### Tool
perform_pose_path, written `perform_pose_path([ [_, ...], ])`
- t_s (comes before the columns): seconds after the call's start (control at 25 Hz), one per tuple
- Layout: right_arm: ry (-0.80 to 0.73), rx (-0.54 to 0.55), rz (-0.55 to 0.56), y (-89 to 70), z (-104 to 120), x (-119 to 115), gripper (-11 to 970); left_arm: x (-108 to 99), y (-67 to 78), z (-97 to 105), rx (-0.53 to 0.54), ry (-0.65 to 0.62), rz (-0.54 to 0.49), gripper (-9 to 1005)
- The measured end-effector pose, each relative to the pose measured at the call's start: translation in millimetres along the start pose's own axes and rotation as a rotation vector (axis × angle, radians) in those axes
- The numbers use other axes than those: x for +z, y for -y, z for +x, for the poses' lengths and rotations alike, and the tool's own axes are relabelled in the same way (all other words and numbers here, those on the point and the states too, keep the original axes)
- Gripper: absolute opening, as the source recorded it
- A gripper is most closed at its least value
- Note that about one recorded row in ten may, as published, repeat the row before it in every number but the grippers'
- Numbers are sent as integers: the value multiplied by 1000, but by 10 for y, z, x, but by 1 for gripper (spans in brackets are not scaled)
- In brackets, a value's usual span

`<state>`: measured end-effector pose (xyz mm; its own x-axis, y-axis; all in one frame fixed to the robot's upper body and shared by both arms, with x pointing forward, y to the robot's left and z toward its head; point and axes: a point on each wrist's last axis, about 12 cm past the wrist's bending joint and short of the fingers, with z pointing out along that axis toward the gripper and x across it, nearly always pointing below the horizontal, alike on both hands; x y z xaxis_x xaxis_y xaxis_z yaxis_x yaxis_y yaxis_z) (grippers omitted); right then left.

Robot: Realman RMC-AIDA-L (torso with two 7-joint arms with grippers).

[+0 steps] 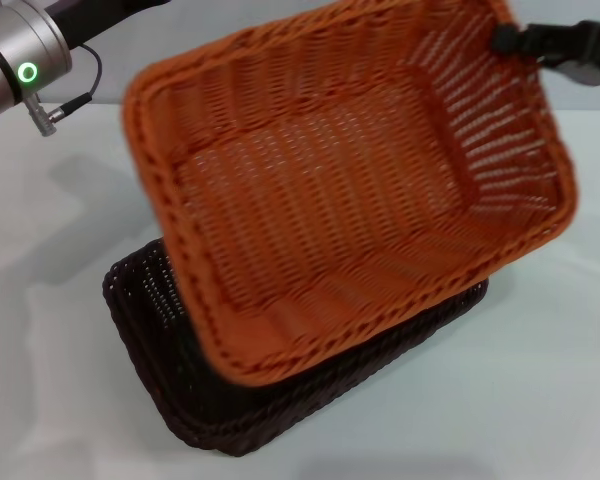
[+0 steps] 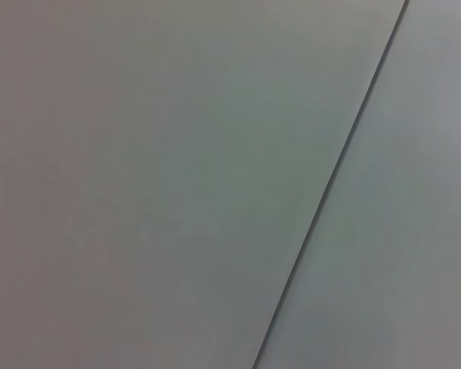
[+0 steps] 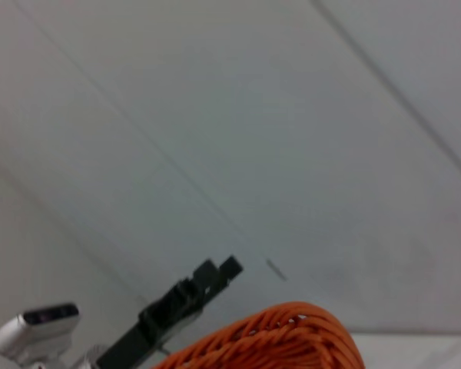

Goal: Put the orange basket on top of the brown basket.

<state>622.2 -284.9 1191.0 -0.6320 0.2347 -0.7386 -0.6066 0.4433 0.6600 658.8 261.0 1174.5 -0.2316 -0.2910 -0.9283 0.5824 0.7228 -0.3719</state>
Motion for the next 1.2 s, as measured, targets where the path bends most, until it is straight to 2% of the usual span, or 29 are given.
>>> perform_pose_path([
  [0.2,-65,12,10,26,138,219,169,0,-1,3,-1,2,0,862],
  [0.32,-108,5,19,24,204,307,202,-3,-6,-5,3,2,-1,862],
  [0.56,-155,11,26,27,259,384,267,-4,-8,-10,6,1,0,862],
  [0.8,-154,54,66,116,292,281,332,-7,-10,-8,15,1,-1,862],
  [1.04,-134,59,120,207,273,133,564,-15,-11,7,12,1,-3,862],
  [1.2,-80,63,189,312,221,-39,615,-30,-11,20,7,2,0,862],
])
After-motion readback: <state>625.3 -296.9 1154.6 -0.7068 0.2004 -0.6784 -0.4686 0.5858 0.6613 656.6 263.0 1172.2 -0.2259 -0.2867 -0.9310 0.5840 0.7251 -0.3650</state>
